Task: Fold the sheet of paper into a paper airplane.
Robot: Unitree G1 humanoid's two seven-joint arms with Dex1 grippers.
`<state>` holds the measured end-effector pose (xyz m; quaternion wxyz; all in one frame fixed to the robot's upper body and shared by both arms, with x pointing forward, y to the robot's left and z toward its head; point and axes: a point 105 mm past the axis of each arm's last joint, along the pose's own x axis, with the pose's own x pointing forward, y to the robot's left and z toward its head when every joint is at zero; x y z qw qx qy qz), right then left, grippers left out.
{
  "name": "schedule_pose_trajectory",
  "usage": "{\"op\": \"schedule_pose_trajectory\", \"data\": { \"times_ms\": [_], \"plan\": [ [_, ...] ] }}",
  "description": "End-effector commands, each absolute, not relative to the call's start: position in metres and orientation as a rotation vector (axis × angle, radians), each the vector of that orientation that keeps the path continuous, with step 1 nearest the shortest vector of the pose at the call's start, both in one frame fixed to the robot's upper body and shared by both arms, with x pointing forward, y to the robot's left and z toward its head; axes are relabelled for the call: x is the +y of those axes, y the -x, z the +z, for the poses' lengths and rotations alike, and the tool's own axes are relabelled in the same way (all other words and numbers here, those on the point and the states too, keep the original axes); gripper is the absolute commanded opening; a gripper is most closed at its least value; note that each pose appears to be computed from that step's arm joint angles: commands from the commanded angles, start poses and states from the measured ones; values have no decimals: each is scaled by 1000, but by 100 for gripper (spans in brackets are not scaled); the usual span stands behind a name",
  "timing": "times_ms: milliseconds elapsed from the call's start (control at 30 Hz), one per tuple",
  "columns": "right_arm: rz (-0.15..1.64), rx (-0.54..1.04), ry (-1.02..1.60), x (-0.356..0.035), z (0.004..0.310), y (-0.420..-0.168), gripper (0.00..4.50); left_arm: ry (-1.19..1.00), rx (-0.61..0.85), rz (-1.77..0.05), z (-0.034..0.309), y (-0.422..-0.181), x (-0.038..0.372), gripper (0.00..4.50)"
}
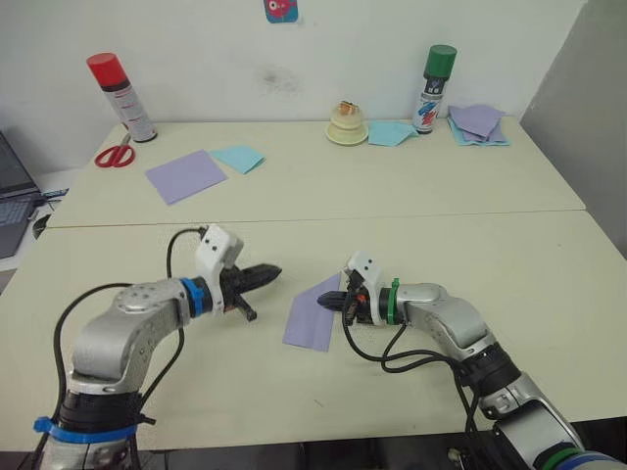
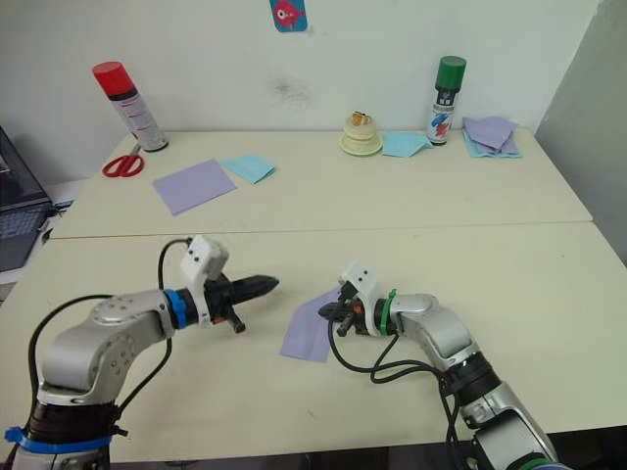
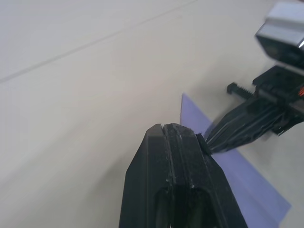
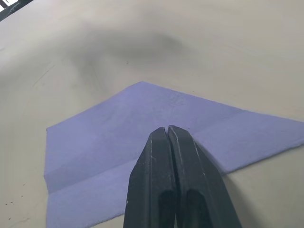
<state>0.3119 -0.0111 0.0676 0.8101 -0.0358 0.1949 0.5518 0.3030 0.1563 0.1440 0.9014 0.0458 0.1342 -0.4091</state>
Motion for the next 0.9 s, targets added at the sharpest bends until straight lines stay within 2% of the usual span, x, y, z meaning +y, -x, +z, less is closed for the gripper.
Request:
{"op": "schedule_pose_trajectory", "data": {
  "times_ms": [33, 200, 367, 533, 900],
  "plan": [
    [1167, 448, 83, -13, 59, -311, 5, -151, 281, -923, 140, -298, 131, 0],
    [1154, 416, 66, -18, 68, -313, 5, -258, 370, -915, 98, -298, 119, 0],
    [1129, 331, 39, -18, 87, -316, 5, -375, 486, -914, 60, -292, 126, 0],
    [979, 361, 74, -24, 70, -336, 5, -405, 506, -939, 46, -292, 126, 0],
    [763, 387, 166, -71, 40, -365, 5, -361, 502, -904, 39, -297, 128, 0]
  ]
}}
